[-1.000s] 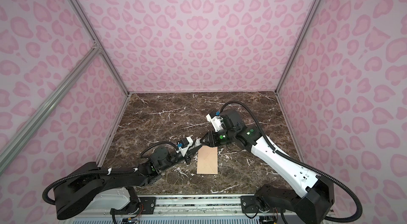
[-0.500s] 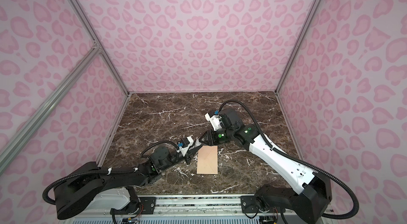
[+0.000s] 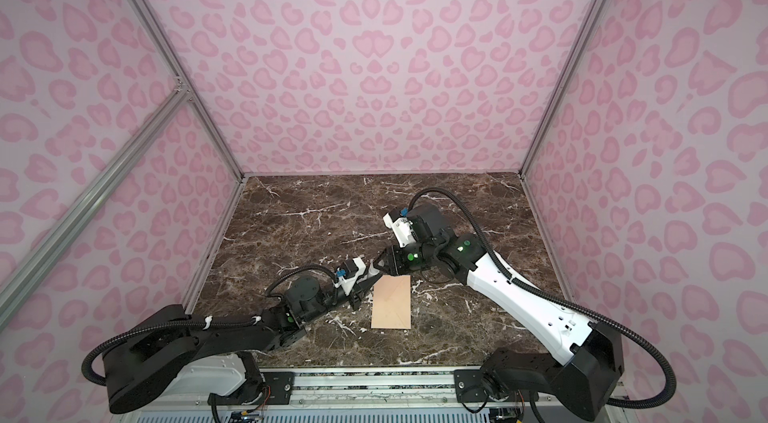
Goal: Place the letter into the envelope and seal it
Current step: 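Carry the cap to the glue stick held by the left gripper, then press the cap down onto the glue stick top with the right gripper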
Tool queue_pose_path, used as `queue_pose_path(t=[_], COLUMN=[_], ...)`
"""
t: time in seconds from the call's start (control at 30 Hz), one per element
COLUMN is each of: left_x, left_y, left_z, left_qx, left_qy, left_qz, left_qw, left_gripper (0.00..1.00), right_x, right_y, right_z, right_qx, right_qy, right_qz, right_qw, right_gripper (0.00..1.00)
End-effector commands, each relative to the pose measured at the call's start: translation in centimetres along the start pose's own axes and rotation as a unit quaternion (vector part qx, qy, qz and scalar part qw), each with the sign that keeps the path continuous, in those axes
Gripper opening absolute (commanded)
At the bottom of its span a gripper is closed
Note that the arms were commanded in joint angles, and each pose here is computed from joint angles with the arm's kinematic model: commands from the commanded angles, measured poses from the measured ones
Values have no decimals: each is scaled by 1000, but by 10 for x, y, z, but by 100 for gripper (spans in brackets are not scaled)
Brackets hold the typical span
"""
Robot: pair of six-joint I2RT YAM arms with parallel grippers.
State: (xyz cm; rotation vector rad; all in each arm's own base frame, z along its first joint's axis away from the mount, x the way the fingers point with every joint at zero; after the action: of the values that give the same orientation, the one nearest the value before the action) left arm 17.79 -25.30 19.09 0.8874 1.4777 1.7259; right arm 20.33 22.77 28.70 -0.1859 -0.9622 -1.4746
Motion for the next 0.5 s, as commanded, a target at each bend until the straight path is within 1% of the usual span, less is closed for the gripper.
queue_pose_path(t=[0.0,0.47], left_x=[-2,-2], left_y=[13,15], left_z=[-1,0], left_qx=[-4,-4], left_qy=[-9,-6], left_qz=[-36,-36], left_qw=[999,999], left_gripper=[4,4], right_x=[-3,-8], right_y=[-1,-4], right_z=[6,7], right_qx=[11,27], right_qy=[19,-19], right_qz=[11,23], right_qw=[1000,999], right_gripper=[28,28])
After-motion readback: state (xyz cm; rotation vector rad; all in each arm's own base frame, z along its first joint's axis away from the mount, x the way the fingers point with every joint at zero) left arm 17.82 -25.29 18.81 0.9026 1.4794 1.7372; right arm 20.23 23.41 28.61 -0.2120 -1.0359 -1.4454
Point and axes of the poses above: each gripper's point midway between its finger pads, its own x axis back along the fingers, its own z axis along the line the jaws close on, y = z × x, the point moved 8 cm from there along x, back along the fingers, and after that the axes turned 2 degrees about -x, right-handed, at the moved point
